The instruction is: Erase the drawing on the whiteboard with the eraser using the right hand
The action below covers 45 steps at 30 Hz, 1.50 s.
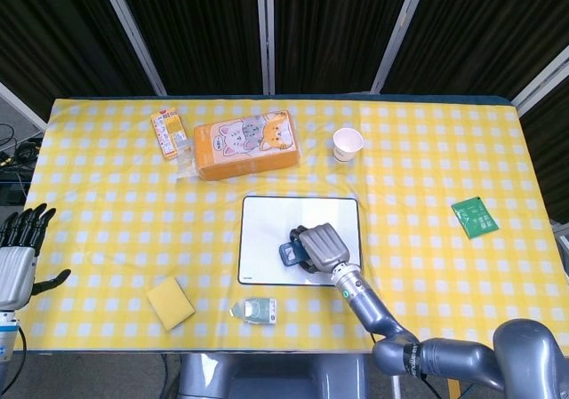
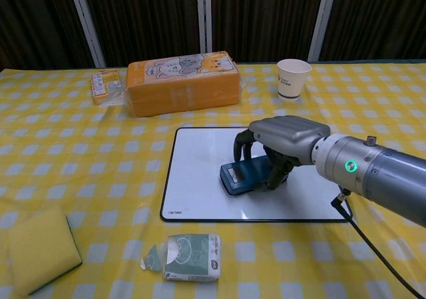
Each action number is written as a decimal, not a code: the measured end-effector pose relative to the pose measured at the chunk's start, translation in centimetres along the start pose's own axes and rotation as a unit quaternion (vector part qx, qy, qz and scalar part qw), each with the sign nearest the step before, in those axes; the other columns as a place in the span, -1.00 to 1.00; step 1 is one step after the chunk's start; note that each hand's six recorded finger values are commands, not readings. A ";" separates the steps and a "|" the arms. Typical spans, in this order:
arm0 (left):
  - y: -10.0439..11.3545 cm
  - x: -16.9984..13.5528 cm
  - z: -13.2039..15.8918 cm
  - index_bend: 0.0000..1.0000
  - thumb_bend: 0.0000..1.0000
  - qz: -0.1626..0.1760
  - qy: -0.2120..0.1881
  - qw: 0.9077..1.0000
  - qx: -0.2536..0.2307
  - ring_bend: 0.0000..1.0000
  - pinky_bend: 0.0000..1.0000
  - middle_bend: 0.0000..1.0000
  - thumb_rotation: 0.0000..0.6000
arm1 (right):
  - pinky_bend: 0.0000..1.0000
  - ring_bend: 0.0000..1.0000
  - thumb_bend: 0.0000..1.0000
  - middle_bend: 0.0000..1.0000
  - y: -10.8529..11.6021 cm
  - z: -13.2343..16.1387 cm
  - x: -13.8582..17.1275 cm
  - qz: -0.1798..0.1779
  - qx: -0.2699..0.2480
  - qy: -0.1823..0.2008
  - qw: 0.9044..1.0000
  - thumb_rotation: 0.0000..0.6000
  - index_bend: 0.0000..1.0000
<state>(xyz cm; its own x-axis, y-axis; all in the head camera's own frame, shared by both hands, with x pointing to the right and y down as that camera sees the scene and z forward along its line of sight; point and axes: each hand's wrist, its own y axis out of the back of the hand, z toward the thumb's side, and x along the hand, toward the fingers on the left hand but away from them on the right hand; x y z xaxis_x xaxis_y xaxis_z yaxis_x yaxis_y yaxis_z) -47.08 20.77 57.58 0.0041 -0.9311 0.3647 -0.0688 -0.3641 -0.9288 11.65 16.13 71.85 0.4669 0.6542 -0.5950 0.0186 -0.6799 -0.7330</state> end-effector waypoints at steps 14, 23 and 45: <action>0.0 -0.1 -0.1 -1.00 -0.73 0.001 0.002 1.000 0.001 -1.00 -1.00 -1.00 1.00 | 0.57 0.49 0.06 0.44 0.3 -0.4 -0.7 -0.002 0.005 -0.010 1.000 1.00 0.67; -0.1 -0.1 0.0 -1.00 -0.73 -0.001 0.001 1.000 0.001 -1.00 -1.00 -1.00 1.00 | 0.57 0.49 0.06 0.44 0.3 -3.5 -1.2 0.001 0.007 -0.049 0.999 1.00 0.67; -0.1 0.0 0.4 -1.00 -0.73 -0.002 -0.005 1.000 0.000 -1.00 -1.00 -1.00 1.00 | 0.57 0.49 0.06 0.44 0.4 -1.3 -0.8 0.002 -0.005 -0.024 1.000 1.00 0.67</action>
<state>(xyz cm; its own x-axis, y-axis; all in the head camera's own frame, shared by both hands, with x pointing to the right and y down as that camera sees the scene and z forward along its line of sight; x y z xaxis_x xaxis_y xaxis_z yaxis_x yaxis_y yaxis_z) -46.67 20.84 57.62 0.0148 -0.9301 0.3670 -0.0688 -0.3671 -0.9276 12.39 14.94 72.49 0.4241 0.6663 -0.6133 0.0255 -0.6858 -0.7274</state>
